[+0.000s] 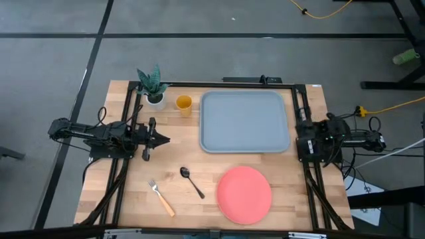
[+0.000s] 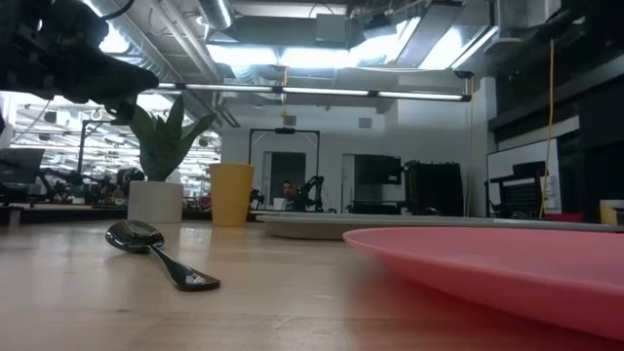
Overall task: Pick and place plate/cup/fork/spoon on tray
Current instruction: Put the yellow cup on the gray serving tray
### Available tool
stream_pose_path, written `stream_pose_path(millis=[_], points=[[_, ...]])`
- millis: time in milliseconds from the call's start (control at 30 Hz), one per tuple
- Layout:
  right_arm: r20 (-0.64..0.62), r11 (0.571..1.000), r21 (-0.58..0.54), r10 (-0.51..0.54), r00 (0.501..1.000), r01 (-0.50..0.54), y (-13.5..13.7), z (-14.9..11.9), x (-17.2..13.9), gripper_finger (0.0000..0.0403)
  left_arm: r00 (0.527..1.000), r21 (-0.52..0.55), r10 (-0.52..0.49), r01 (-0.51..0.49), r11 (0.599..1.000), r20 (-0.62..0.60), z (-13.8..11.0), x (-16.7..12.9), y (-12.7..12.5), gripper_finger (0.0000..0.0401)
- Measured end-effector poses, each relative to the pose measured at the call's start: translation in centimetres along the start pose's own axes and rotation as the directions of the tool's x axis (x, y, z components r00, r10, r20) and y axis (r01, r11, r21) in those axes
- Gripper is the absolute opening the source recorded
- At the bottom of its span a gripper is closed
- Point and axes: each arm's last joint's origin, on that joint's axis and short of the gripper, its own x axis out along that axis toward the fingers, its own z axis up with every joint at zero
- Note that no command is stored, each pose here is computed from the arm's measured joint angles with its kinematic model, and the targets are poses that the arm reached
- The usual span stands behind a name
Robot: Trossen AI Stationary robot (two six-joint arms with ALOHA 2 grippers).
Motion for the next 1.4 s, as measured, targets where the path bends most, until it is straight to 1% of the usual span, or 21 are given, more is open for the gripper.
stream_pose_path(millis=[67,133,267,367,433,533,667,700,733,767,833,900,967,1000,1067,1100,1133,1167,1233,1300,1400], points=[[0.004,0.998,-0.06,-0.027,1.0,0.027,-0.1,0.2,0.5,0.0011,1.0,0.0,0.0,0.0,1.0,0.002,0.0,0.0,0.0,0.0028],[-0.021,0.992,-0.108,-0.071,0.997,0.068,-0.4,0.3,1.4,0.0011,1.0,-0.002,-0.001,0.001,1.0,0.013,0.1,0.0,0.0,0.0027],[-0.094,0.979,-0.172,-0.13,0.987,0.113,-0.8,0.8,4.5,0.0011,0.999,-0.005,-0.004,0.005,1.0,0.049,0.5,0.0,0.0,0.0027],[-0.153,0.938,-0.308,-0.212,0.965,0.157,-1.4,0.7,7.9,0.0011,0.999,-0.007,-0.005,0.005,1.0,0.054,0.5,0.0,0.0,0.0028],[-0.2,0.9,-0.394,-0.279,0.939,0.184,-2.1,0.2,10.5,0.0011,0.999,-0.007,-0.004,0.005,1.0,0.05,0.5,0.0,0.0,0.0027],[-0.289,0.841,-0.518,-0.344,0.893,0.157,-3.6,-1.6,14.7,0.0011,0.999,-0.007,-0.004,0.004,1.0,0.045,0.4,0.0,0.0,0.0027],[-0.417,0.748,-0.661,-0.435,0.798,0.062,-7.0,-5.1,19.7,0.0011,0.999,-0.009,-0.004,0.004,1.0,0.045,0.4,0.0,0.0,0.0027],[-0.45,0.734,-0.678,-0.456,0.768,0.039,-8.0,-6.1,20.7,0.0011,0.999,-0.011,-0.004,0.004,1.0,0.045,0.4,0.0,0.0,0.0027],[-0.485,0.733,-0.68,-0.476,0.734,0.026,-9.1,-7.1,21.7,0.0011,0.999,-0.011,-0.004,0.004,1.0,0.045,0.4,0.0,0.0,0.0027],[-0.53,0.744,-0.668,-0.492,0.691,0.017,-10.2,-8.3,22.5,0.0011,0.999,-0.011,-0.004,0.004,1.0,0.045,0.4,0.0,0.0,0.0027],[-0.62,0.78,-0.626,-0.51,0.596,0.017,-12.4,-10.5,23.9,0.0011,0.999,-0.011,-0.004,0.004,1.0,0.045,0.4,0.0,0.0,0.0027],[-0.729,0.833,-0.553,-0.473,0.495,-0.019,-14.3,-12.6,24.9,0.0011,0.999,-0.006,-0.004,0.004,1.0,0.045,0.4,0.0,0.0,0.0027],[-0.833,0.89,-0.45,-0.387,0.395,-0.077,-16.1,-14.5,25.7,0.0011,0.999,0.021,-0.003,0.002,1.0,0.045,0.4,0.0,0.0,0.0027],[-0.875,0.911,-0.397,-0.339,0.346,-0.111,-16.8,-15.4,26.0,0.0011,0.999,0.041,-0.003,0.002,0.999,0.045,0.4,0.0,0.0,0.0027],[-0.938,0.942,-0.281,-0.23,0.259,-0.184,-18.1,-17.0,26.4,0.0011,0.999,0.072,-0.003,0.0,0.997,0.045,0.4,0.0,0.0,0.0027],[-0.957,0.948,-0.228,-0.177,0.229,-0.223,-18.6,-17.6,26.7,0.0011,0.999,0.078,-0.004,0.0,0.997,0.045,0.4,0.0,0.0,0.0027],[-0.97,0.948,-0.183,-0.132,0.203,-0.26,-19.1,-18.1,27.0,0.0011,0.999,0.08,-0.004,0.0,0.997,0.044,0.4,0.0,0.0,0.0027],[-0.977,0.944,-0.149,-0.095,0.189,-0.293,-19.4,-18.4,27.4,0.0011,0.999,0.079,-0.003,0.0,0.997,0.043,0.4,0.0,0.0,0.0028],[-0.982,0.94,-0.106,-0.048,0.18,-0.324,-20.0,-19.2,28.3,0.0011,0.999,0.084,-0.003,0.0,0.996,0.041,0.4,0.0,0.0,0.0027],[-0.98,0.941,-0.08,-0.015,0.196,-0.328,-20.4,-19.9,29.0,0.0011,0.999,0.099,-0.003,-0.001,0.995,0.041,0.4,0.0,0.0,0.0027],[-0.977,0.941,-0.041,0.032,0.21,-0.335,-20.7,-21.2,29.3,0.0011,0.999,0.102,-0.003,-0.001,0.995,0.041,0.4,0.0,0.0,0.0027]])
